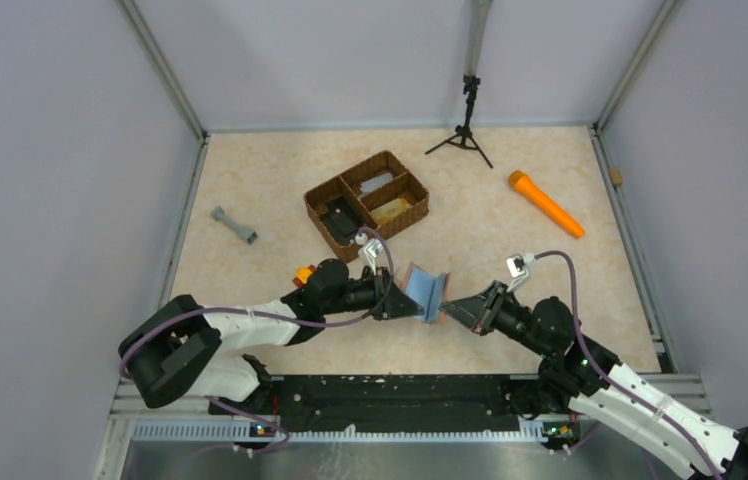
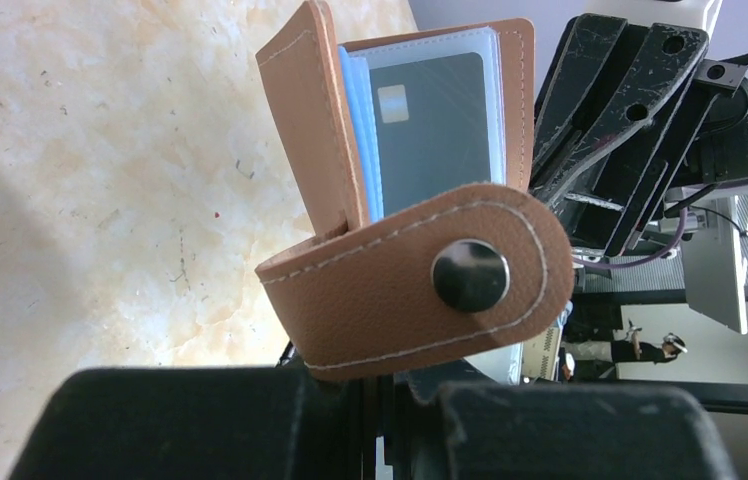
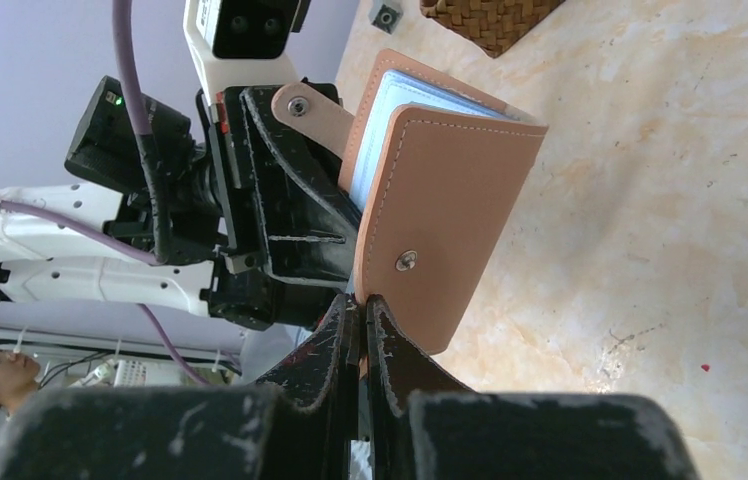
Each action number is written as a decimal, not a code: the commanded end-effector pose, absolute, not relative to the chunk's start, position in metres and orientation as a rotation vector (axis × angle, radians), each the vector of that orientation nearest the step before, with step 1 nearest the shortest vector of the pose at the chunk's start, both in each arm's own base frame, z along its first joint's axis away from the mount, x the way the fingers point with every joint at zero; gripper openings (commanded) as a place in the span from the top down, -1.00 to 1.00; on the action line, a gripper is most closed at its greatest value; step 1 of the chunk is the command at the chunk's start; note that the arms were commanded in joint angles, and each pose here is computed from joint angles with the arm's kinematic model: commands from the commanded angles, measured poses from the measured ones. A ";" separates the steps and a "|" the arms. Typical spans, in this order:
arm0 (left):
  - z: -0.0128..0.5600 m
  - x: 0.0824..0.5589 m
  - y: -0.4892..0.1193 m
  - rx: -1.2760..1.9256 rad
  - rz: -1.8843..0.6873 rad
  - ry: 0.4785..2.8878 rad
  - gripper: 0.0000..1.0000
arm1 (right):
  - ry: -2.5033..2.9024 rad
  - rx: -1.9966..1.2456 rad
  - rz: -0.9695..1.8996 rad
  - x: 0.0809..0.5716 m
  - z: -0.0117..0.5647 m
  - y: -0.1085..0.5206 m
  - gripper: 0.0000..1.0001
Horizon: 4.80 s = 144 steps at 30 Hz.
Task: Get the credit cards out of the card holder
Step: Remove the credit card from the card holder.
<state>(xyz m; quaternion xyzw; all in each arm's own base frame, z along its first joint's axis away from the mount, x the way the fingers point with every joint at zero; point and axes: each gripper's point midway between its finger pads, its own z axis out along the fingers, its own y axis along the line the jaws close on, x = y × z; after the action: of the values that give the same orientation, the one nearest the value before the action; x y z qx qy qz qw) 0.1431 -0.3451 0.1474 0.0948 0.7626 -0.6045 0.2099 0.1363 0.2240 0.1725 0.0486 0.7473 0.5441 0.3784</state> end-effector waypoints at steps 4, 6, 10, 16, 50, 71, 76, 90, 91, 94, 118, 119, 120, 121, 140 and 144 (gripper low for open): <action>0.189 0.133 -0.361 0.369 -1.822 1.966 1.00 | 1.847 0.127 1.387 0.142 0.188 0.222 1.00; 0.190 0.133 -0.361 0.371 -1.817 1.959 1.00 | 1.887 0.155 1.322 0.146 0.179 0.216 1.00; 0.189 0.135 -0.358 0.370 -1.779 1.963 1.00 | 1.994 0.174 1.191 0.148 0.161 0.206 1.00; 0.189 0.135 -0.357 0.380 -1.760 1.966 1.00 | 2.071 0.124 1.183 0.143 0.150 0.214 0.79; 0.201 0.128 -0.353 0.457 -1.763 1.901 0.41 | 2.058 0.099 1.241 0.140 0.160 0.222 0.89; 0.170 0.128 -0.367 0.504 -1.689 2.040 -0.53 | 2.049 0.006 1.318 0.136 0.167 0.239 0.97; 0.161 0.129 -0.370 0.512 -1.635 2.090 -0.56 | 2.057 -0.002 1.319 0.134 0.166 0.239 0.97; 0.153 0.129 -0.374 0.518 -1.612 2.134 -0.53 | 2.059 -0.012 1.324 0.134 0.165 0.240 0.97; 0.155 0.128 -0.375 0.521 -1.616 2.128 -0.60 | 2.062 -0.011 1.321 0.134 0.165 0.240 0.97; 0.158 0.127 -0.375 0.530 -1.620 2.116 -0.66 | 2.068 -0.013 1.317 0.134 0.163 0.240 0.97; 0.160 0.126 -0.372 0.516 -1.644 2.091 0.48 | 1.986 -0.017 1.390 0.125 0.173 0.235 -0.01; 0.159 0.126 -0.373 0.515 -1.644 2.094 0.51 | 2.000 -0.021 1.384 0.125 0.170 0.236 -0.05; 0.158 0.126 -0.373 0.515 -1.643 2.098 0.55 | 2.015 -0.025 1.377 0.125 0.166 0.236 -0.13; 0.156 0.126 -0.373 0.513 -1.643 2.104 0.61 | 2.036 -0.025 1.366 0.124 0.161 0.236 -0.19; 0.152 0.129 -0.379 0.488 -1.688 2.164 0.77 | 2.297 -0.273 1.044 0.115 0.108 0.230 -0.88; 0.155 0.128 -0.381 0.495 -1.708 2.161 0.77 | 2.298 -0.277 1.040 0.116 0.106 0.237 -0.89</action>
<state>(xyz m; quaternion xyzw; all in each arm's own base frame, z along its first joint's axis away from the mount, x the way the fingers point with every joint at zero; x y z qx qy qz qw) 0.1221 -0.3676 0.1239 0.1593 0.7965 -0.5633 0.1514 0.1075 0.2290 0.0887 -0.0942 0.8753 0.3898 0.2703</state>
